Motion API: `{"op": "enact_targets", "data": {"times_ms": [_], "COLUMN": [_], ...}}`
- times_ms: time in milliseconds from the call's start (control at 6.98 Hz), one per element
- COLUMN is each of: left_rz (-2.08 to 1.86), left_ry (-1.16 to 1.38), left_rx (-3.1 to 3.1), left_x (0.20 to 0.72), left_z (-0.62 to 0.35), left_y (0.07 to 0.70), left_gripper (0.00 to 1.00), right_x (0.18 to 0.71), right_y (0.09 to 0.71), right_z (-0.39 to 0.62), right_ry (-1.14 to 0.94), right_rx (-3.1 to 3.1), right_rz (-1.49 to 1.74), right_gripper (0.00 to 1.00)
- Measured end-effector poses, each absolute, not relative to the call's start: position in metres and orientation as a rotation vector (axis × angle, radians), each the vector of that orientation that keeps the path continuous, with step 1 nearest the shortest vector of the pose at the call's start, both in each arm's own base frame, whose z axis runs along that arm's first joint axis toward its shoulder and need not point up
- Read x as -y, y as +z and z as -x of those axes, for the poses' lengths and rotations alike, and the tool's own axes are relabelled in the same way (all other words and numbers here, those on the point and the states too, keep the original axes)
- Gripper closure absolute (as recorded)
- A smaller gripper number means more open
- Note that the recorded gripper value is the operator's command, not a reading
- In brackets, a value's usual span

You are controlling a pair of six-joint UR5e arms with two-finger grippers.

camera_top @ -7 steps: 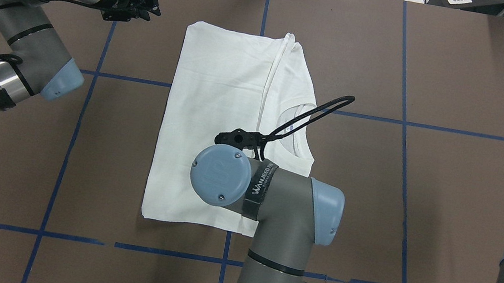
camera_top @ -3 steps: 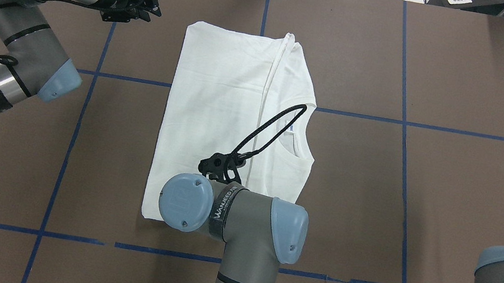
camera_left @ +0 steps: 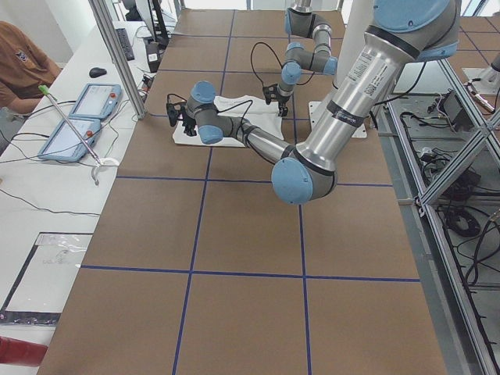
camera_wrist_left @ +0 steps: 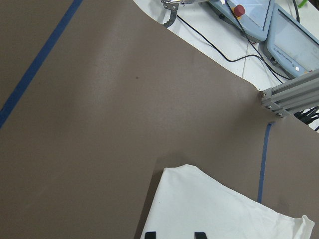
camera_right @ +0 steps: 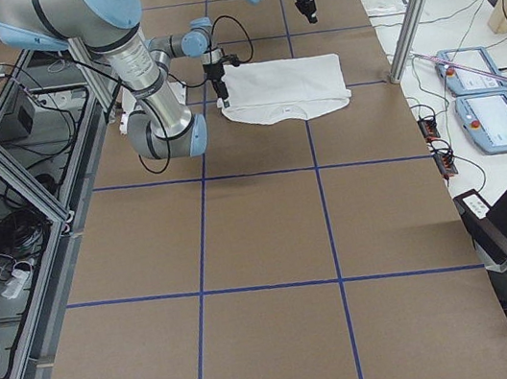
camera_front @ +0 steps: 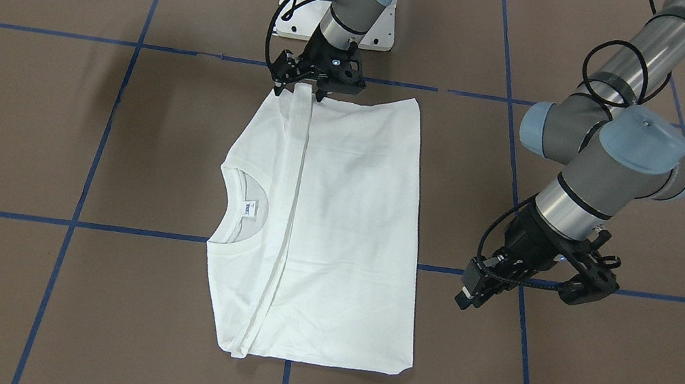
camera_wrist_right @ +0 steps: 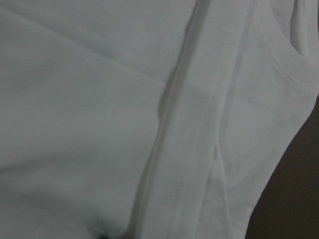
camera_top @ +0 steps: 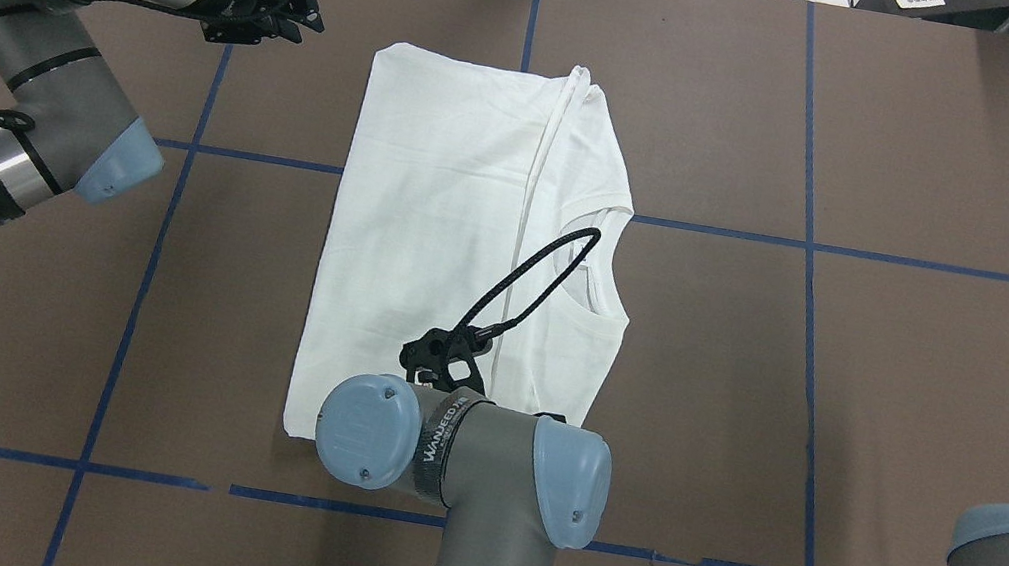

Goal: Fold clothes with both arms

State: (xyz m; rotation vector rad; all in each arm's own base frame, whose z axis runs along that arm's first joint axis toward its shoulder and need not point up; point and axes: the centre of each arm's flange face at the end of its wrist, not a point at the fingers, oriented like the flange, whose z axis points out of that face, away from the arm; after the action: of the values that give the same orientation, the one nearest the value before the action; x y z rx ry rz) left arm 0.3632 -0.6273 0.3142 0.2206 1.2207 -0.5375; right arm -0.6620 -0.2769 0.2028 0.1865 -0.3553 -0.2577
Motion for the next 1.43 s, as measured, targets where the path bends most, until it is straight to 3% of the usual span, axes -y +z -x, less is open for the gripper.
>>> {"op": "enact_targets", "data": {"times_ms": [1145,1432], "left_rz": [-0.214,-0.217], "left_ry": [-0.54,-0.538], "left_rx": [-1.212,-1.217], "left_x": [0.612,0.611], "left_z": [-0.352,-0.351], "left_y": [0.303,0.299], "left_gripper": [0.63,0.63], "right_x": [0.264,0.267], "right_y": [0.268,0.252], "right_z": [0.548,0.545], "right_ry": [-0.297,-0.141], "right_rx": [0.321,0.42], "right_rz": [-0.186,-0.183], "right_gripper": [0.0,0.0]}}
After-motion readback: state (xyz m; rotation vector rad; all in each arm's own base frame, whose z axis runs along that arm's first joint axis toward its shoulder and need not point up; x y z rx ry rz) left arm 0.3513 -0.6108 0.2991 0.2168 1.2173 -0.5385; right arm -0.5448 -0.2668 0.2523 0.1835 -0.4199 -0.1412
